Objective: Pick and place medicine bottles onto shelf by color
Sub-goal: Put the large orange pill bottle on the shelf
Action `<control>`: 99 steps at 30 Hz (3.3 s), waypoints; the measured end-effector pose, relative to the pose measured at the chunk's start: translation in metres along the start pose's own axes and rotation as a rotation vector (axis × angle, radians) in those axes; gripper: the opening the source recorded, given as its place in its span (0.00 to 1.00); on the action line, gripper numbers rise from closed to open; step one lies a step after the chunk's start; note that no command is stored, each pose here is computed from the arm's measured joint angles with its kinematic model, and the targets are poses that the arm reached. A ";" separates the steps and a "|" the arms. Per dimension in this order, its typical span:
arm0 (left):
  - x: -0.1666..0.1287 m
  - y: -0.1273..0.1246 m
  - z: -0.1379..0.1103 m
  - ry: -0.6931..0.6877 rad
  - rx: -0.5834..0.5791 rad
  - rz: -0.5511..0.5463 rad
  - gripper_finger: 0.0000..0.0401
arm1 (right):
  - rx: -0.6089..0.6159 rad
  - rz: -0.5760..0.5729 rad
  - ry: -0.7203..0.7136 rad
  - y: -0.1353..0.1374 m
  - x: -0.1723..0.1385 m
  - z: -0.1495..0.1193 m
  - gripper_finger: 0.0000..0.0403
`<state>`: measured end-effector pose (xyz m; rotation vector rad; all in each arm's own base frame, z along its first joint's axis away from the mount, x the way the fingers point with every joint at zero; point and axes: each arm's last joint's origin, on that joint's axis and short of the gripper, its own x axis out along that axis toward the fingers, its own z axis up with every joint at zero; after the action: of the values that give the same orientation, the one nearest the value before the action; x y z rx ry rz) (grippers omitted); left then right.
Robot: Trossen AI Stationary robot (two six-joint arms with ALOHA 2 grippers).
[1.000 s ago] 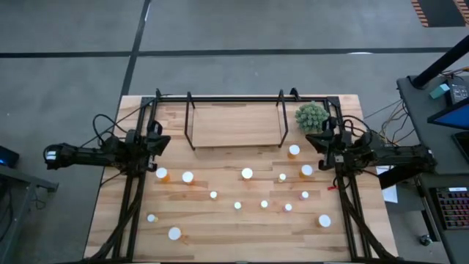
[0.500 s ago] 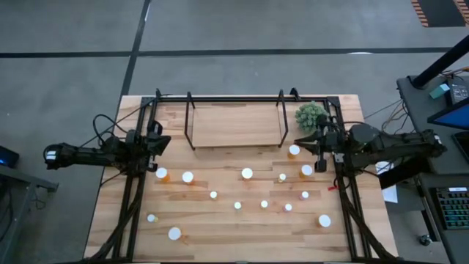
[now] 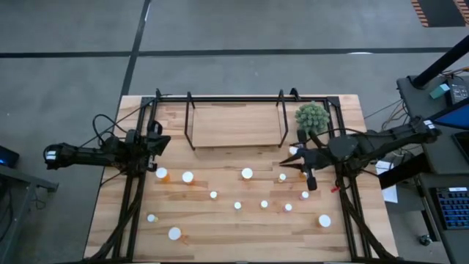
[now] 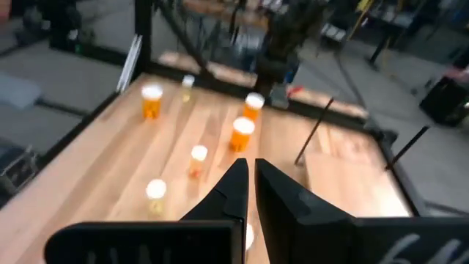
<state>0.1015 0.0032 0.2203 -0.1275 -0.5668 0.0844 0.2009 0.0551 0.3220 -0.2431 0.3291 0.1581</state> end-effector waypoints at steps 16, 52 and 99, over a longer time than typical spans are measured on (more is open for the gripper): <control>0.000 0.000 0.001 -0.007 0.002 0.001 0.00 | 0.037 0.105 0.389 0.023 0.044 0.037 0.04; 0.000 0.000 0.001 -0.011 -0.001 0.004 0.00 | -0.135 0.083 0.505 0.062 0.117 0.037 0.04; 0.000 0.000 0.001 -0.006 0.006 0.012 0.00 | -0.150 -0.040 0.400 0.041 0.130 0.027 0.32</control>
<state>0.1010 0.0036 0.2208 -0.1251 -0.5721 0.0986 0.3226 0.1166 0.2940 -0.4310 0.7105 0.0941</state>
